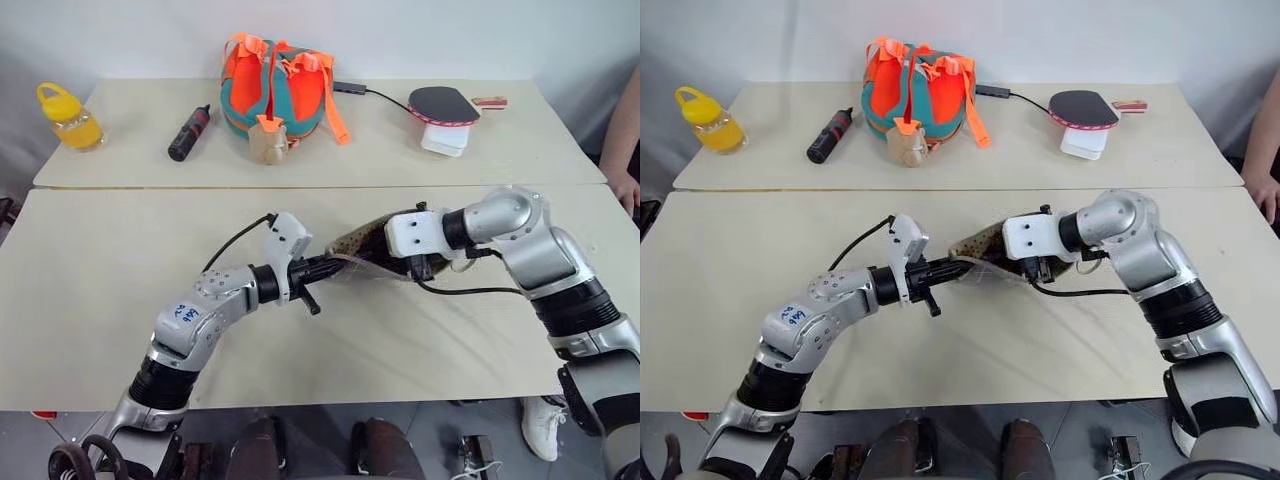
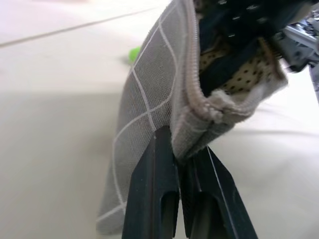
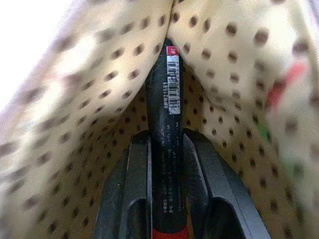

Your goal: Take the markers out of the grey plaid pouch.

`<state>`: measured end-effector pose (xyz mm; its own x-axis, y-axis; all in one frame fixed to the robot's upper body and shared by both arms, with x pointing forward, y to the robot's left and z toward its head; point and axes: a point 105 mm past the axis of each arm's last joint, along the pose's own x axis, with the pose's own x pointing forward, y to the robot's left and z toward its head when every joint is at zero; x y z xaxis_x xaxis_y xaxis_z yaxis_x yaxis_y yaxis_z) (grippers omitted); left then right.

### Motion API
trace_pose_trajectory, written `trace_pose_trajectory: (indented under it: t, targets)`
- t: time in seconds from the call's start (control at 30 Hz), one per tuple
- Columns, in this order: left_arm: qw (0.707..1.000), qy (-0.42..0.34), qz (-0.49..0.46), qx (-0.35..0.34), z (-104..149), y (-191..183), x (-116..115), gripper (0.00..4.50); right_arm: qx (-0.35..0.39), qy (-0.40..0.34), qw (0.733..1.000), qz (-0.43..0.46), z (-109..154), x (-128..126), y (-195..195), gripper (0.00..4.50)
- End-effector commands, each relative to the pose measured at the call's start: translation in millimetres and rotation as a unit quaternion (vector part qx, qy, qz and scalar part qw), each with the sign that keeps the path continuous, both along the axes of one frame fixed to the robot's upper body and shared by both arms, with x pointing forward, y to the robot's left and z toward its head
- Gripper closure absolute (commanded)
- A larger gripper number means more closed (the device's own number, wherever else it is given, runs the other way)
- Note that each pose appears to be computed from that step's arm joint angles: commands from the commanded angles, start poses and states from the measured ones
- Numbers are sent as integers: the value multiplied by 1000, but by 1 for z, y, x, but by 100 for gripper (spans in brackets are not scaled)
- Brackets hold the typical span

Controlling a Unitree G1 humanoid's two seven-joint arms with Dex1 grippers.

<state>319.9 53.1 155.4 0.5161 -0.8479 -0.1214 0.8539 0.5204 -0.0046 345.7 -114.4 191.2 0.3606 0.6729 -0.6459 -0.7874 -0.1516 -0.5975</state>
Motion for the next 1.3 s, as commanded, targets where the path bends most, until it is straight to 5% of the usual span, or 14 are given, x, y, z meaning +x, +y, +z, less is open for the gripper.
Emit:
trace_pose_trajectory:
  t: [0.03,0.3,0.63,0.77,0.87,1.2,1.3]
  targets:
    - [999,-10,39,20,-8,17,9,450,40,-12,999,16,29,-11,-4,399]
    - [997,-43,70,9,0,29,17,450,89,-8,996,21,56,-23,-8,399]
    - [965,-141,214,55,44,132,38,450,181,-44,983,4,102,-20,-8,399]
    - [928,-234,245,155,60,163,35,450,126,-31,991,-24,73,-16,-19,399]
    - [912,-281,248,170,69,159,27,450,71,-36,995,-54,42,-6,-35,399]
    - [924,-237,210,213,-4,122,13,450,69,-33,993,-88,-19,7,-51,399]
    - [925,-235,212,210,-6,125,12,381,82,-26,991,-99,-26,10,-55,399]
